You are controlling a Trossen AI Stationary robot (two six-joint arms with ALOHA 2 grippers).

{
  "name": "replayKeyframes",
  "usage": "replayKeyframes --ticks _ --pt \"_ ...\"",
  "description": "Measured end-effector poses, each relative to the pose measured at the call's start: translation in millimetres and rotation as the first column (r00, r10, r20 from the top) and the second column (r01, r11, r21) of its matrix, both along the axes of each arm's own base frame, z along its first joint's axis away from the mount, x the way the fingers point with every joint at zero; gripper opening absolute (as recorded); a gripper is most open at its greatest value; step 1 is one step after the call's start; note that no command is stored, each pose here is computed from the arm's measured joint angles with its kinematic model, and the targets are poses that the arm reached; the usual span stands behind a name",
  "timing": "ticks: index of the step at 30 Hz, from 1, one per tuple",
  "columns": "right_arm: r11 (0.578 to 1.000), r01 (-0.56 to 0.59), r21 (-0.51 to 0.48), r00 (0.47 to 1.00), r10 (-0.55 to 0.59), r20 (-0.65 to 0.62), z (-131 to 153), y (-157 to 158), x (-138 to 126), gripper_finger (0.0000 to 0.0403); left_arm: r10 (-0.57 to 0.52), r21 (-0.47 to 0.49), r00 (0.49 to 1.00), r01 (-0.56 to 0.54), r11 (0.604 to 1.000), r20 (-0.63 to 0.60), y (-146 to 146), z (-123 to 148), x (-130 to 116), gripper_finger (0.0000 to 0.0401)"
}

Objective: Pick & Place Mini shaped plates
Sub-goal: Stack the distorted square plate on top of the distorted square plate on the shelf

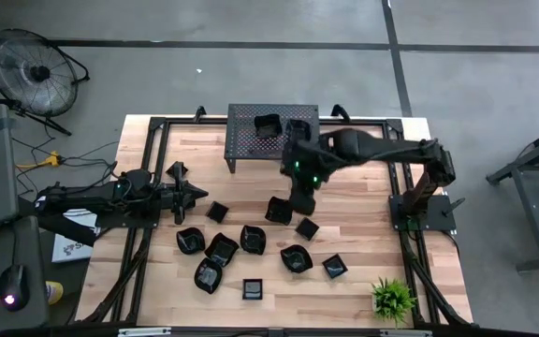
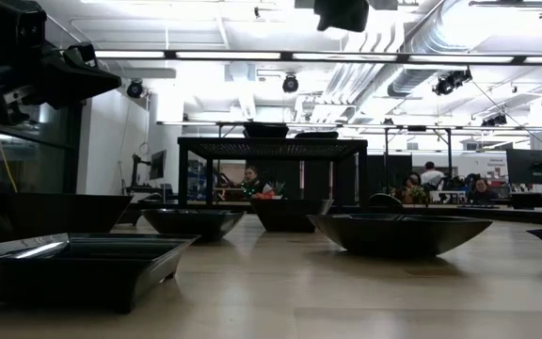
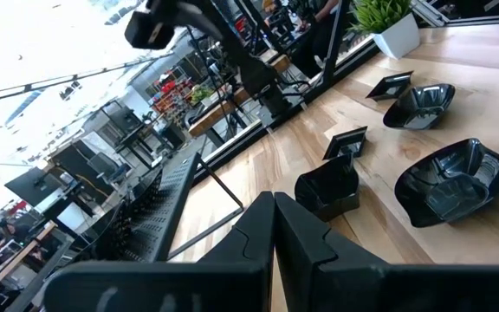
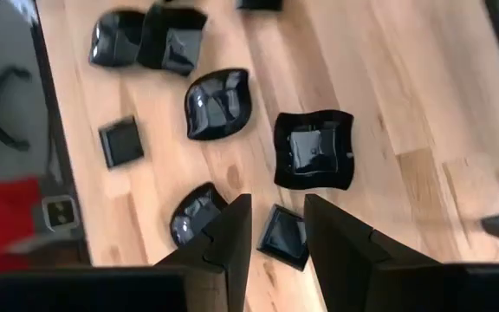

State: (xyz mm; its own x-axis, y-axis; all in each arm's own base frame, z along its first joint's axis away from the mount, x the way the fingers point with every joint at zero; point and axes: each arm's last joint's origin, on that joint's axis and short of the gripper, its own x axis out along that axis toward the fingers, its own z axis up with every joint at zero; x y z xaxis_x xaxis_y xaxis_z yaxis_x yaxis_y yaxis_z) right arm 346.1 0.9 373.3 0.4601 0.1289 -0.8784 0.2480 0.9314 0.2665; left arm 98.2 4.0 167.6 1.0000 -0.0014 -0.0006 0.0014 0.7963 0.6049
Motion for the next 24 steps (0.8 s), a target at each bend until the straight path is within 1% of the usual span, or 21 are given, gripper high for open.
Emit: replayKeyframes --ticks 5,9,14,19,22,24 --pt "0.993 -0.068 -0.096 0.998 0.068 -0.008 -3 28 -1 0.0103 0.0 0.0 1.0 0.0 1.0 0.0 0 0 0 0.0003" --pt "0.984 -0.109 -0.14 0.994 0.103 -0.044 -17 51 -2 0.0103 0.0 0.0 1.0 0.0 1.0 0.0 0 0 0 0.0003" --pt "0.985 -0.125 -0.121 0.991 0.118 -0.059 -50 75 1 0.0103 0.0 0.0 1.0 0.0 1.0 0.0 0 0 0 0.0003" --pt "0.976 -0.174 -0.129 0.985 0.175 -0.005 -89 89 7 0.0103 0.0 0.0 1.0 0.0 1.0 0.0 0 0 0 0.0003" --pt "0.975 -0.179 -0.129 0.981 0.187 0.046 -110 93 10 0.0103 0.0 0.0 1.0 0.0 1.0 0.0 0 0 0 0.0003" --pt "0.976 -0.167 -0.139 0.983 0.175 0.051 -124 93 9 0.0103 0.0 0.0 1.0 0.0 1.0 0.0 0 0 0 0.0003"
